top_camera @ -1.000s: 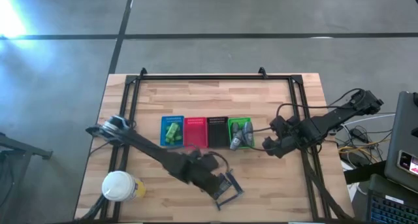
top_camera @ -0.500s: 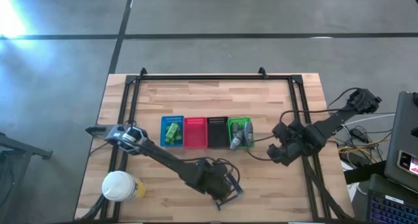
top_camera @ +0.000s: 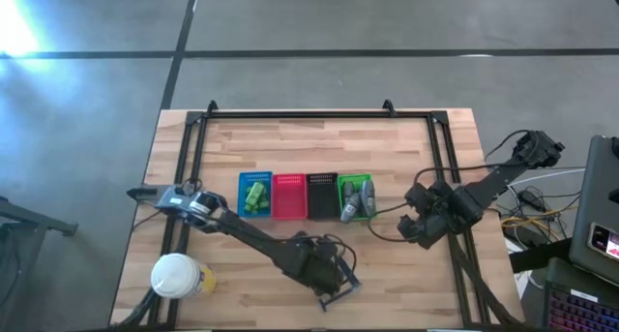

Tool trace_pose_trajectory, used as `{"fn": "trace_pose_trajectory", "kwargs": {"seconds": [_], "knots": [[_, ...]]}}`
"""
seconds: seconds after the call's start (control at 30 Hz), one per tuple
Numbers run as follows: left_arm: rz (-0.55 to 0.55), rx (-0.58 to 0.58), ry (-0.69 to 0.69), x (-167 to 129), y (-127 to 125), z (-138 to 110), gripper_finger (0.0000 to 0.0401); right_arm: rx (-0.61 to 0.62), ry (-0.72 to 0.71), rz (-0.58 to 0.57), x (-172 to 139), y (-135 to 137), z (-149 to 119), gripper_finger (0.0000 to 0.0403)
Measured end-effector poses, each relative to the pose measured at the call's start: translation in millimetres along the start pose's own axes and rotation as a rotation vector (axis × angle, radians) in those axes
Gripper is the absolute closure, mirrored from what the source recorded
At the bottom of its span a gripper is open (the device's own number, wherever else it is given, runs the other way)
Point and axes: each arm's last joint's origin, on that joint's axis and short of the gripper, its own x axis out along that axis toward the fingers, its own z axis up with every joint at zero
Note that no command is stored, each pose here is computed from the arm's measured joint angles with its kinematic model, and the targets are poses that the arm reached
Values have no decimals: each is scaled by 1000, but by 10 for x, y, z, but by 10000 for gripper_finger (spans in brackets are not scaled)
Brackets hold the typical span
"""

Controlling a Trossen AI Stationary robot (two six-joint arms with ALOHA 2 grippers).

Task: Pick & Place Travel size toiletries
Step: Put the left shave cream into the red bin

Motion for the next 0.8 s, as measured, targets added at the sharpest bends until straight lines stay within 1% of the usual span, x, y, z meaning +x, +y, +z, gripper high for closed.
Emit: {"fn": "trace_pose_trajectory", "kwargs": {"seconds": [0.37,0.53,0.67,0.8], "knots": [[14,1,5,236,107,-145,110,16,-27,-9,16,-5,0,39],[-10,0,66,244,119,-161,114,17,-29,-6,9,-2,4,39],[-16,-23,88,234,118,-159,136,18,-29,-6,9,-2,5,39],[-21,-28,99,209,117,-143,180,18,-29,-7,10,-2,4,39]]}}
